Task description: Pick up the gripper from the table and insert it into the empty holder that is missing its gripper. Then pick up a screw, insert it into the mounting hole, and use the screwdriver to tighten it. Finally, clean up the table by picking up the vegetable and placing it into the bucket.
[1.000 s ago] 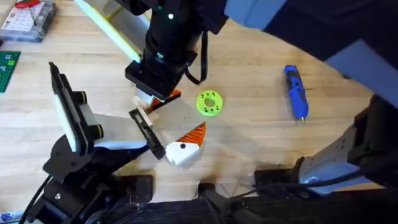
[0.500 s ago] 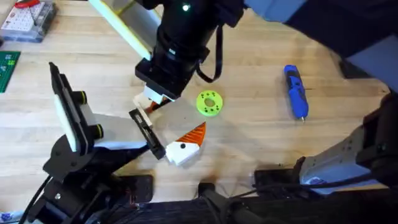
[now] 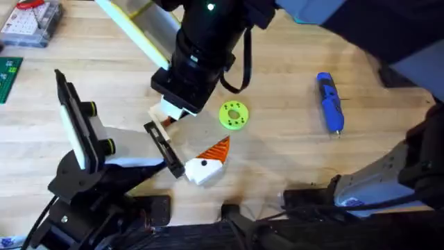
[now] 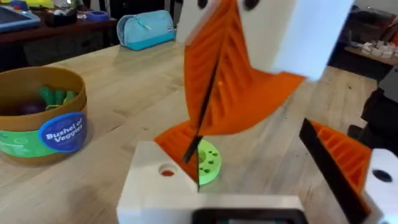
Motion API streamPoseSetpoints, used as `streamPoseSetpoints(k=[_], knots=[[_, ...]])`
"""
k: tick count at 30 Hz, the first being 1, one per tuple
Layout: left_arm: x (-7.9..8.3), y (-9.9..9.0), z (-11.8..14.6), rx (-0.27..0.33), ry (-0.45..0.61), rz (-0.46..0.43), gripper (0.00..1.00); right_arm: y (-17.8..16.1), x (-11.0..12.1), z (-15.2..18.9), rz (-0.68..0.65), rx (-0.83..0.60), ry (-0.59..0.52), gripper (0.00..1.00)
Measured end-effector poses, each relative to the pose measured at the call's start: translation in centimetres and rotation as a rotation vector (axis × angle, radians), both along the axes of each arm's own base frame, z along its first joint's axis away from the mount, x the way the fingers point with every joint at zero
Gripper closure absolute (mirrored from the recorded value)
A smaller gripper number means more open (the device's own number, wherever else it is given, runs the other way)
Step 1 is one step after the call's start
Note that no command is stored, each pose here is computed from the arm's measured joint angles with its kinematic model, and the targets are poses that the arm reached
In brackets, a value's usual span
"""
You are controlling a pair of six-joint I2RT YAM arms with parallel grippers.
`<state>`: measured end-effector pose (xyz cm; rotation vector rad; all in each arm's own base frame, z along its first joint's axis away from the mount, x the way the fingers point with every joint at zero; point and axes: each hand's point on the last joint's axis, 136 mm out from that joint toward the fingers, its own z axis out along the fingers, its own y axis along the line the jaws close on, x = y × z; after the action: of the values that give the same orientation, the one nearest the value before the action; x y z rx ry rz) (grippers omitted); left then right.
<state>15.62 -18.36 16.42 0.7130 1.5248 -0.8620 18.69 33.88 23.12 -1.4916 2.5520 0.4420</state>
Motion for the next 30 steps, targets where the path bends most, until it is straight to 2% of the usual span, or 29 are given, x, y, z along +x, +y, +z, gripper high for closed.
streamPoseSetpoints(k=[30], knots=[[0.0, 0.0, 0.0, 0.000, 0.000, 0.000, 0.010, 0.7, 0.5, -0.9, 0.047, -0.005, -0.013, 0.994]])
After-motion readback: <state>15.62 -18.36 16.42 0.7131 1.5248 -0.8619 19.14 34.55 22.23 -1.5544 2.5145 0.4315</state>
